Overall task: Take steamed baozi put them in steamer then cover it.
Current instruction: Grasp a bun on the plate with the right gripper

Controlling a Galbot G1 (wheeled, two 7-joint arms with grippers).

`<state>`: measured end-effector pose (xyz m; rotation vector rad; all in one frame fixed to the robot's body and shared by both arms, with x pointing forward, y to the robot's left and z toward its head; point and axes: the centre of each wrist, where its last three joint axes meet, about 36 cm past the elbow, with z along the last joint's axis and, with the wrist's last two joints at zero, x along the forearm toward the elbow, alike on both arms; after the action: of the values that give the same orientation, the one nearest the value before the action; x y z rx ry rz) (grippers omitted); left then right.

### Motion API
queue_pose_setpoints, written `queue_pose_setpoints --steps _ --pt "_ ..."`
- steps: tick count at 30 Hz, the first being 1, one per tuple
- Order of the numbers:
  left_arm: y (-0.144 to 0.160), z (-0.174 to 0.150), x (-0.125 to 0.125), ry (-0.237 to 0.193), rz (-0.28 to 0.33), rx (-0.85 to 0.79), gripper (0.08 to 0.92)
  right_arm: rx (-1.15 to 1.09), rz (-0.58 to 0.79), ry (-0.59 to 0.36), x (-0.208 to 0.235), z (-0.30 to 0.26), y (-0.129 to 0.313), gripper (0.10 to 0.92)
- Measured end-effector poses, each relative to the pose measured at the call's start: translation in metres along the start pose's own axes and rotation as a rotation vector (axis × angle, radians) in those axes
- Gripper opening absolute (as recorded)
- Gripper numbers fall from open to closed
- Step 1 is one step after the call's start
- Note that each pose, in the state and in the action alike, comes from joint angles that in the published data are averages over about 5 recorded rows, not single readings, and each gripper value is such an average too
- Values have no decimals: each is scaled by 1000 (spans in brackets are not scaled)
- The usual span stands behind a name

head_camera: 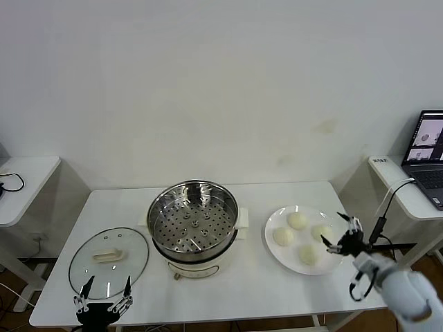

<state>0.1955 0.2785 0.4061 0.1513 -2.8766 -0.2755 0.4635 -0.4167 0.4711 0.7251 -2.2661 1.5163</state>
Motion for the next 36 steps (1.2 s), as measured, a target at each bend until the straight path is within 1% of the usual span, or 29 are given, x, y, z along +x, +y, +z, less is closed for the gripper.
queue_pose_setpoints --steps 7,14,19,24,36 --pt "3 -2 -4 -9 -10 -8 823 135 -190 27 -46 -9 -62 823" --pt "6 -4 -10 -18 -21 -11 823 234 -382 64 -88 -27 -103 823" --pt "9 -6 -12 -26 -31 -9 823 292 -507 107 -120 -38 -109 823" --pt "10 -6 -12 -28 -32 -9 823 337 -588 140 -145 -47 -106 823" --pt "13 -7 -10 -37 -39 -13 823 375 -651 184 -189 -63 -99 822"
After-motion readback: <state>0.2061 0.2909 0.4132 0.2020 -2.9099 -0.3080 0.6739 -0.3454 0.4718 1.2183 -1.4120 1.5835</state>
